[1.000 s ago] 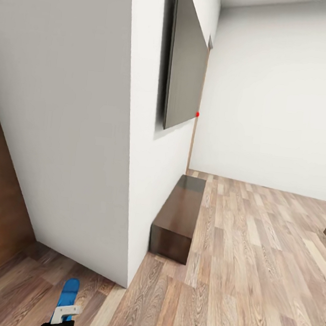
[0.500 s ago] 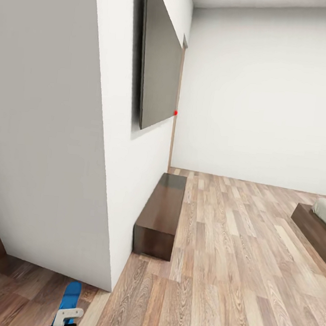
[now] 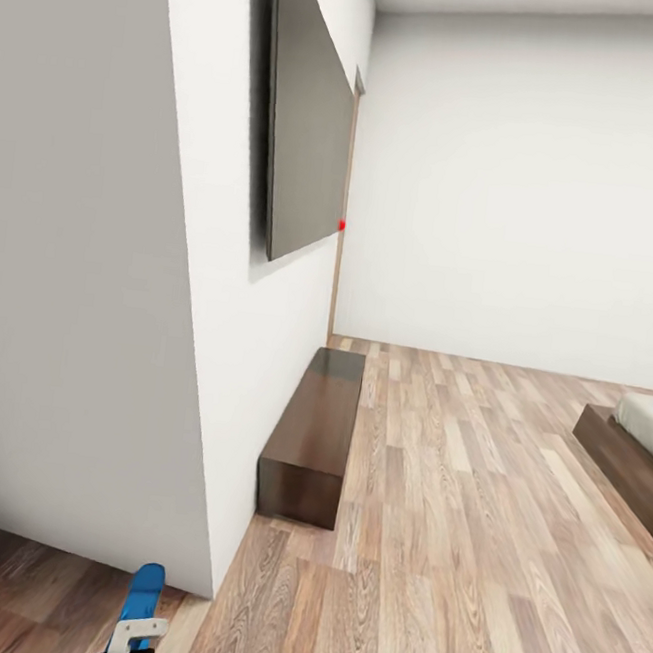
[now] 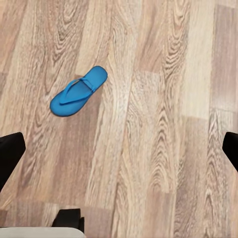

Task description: In the bedroom, move the book from the bed onto either nightstand, and place the two sandals side by side next to the bed.

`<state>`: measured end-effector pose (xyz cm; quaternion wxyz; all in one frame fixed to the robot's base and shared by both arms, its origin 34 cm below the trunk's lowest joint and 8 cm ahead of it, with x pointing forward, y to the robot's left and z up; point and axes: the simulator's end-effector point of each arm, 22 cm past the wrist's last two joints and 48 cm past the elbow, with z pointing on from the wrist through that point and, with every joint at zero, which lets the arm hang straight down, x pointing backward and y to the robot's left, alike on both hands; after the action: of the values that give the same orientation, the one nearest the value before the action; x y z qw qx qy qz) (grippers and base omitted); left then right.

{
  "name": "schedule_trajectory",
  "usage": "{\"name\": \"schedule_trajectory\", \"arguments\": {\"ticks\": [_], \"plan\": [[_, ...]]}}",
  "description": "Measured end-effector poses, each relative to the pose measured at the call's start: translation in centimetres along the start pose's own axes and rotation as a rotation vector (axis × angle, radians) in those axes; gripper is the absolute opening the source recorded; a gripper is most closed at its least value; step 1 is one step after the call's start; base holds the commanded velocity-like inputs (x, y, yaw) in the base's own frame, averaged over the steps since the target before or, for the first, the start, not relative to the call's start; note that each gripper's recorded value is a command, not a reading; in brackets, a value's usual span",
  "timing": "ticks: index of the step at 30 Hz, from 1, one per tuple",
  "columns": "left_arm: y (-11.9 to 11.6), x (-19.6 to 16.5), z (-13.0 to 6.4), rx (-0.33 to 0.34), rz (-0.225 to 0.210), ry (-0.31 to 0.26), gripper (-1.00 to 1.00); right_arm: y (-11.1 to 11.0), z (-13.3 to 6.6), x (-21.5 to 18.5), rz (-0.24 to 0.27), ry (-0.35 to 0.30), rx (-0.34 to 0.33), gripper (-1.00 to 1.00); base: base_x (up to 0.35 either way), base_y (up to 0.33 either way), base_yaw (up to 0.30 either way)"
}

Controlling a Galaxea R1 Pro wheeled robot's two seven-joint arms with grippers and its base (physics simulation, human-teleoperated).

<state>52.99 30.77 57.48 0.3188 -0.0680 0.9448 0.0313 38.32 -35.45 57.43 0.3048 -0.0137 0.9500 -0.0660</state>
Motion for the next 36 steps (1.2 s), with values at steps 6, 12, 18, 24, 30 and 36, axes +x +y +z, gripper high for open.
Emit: {"name": "schedule_trajectory", "arguments": {"ticks": [6, 12, 18, 24, 30, 36], "plan": [[-0.07, -0.05, 0.01, 0.002, 0.002, -0.002, -1.0, 0.0, 0.0, 0.03, 0.0, 0.001, 0.0, 1.0, 0.012, 0.013, -0.24], [-0.15, -0.04, 0.01, 0.006, 0.003, -0.001, -1.0, 0.0, 0.0, 0.02, 0.0, 0.0, 0.0, 1.0, 0.002, 0.192, -0.275], [-0.17, -0.04, 0.01, 0.007, 0.002, -0.001, -1.0, 0.0, 0.0, 0.03, 0.0, 0.001, 0.0, 1.0, 0.005, 0.3, -0.281], [-0.17, -0.06, -0.01, 0.007, 0.002, -0.002, -1.0, 0.0, -0.02, 0.03, 0.0, 0.0, 0.0, 1.0, 0.155, 0.284, -0.282], [-0.17, -0.04, -0.02, 0.007, 0.002, -0.002, -1.0, 0.0, -0.02, 0.03, 0.0, 0.0, 0.0, 1.0, 0.232, 0.259, -0.283], [-0.17, -0.08, -0.02, 0.007, 0.002, -0.003, -1.0, -0.05, -0.02, 0.03, 0.0, 0.0, 0.001, 1.0, 0.242, 0.241, -0.283]]}}
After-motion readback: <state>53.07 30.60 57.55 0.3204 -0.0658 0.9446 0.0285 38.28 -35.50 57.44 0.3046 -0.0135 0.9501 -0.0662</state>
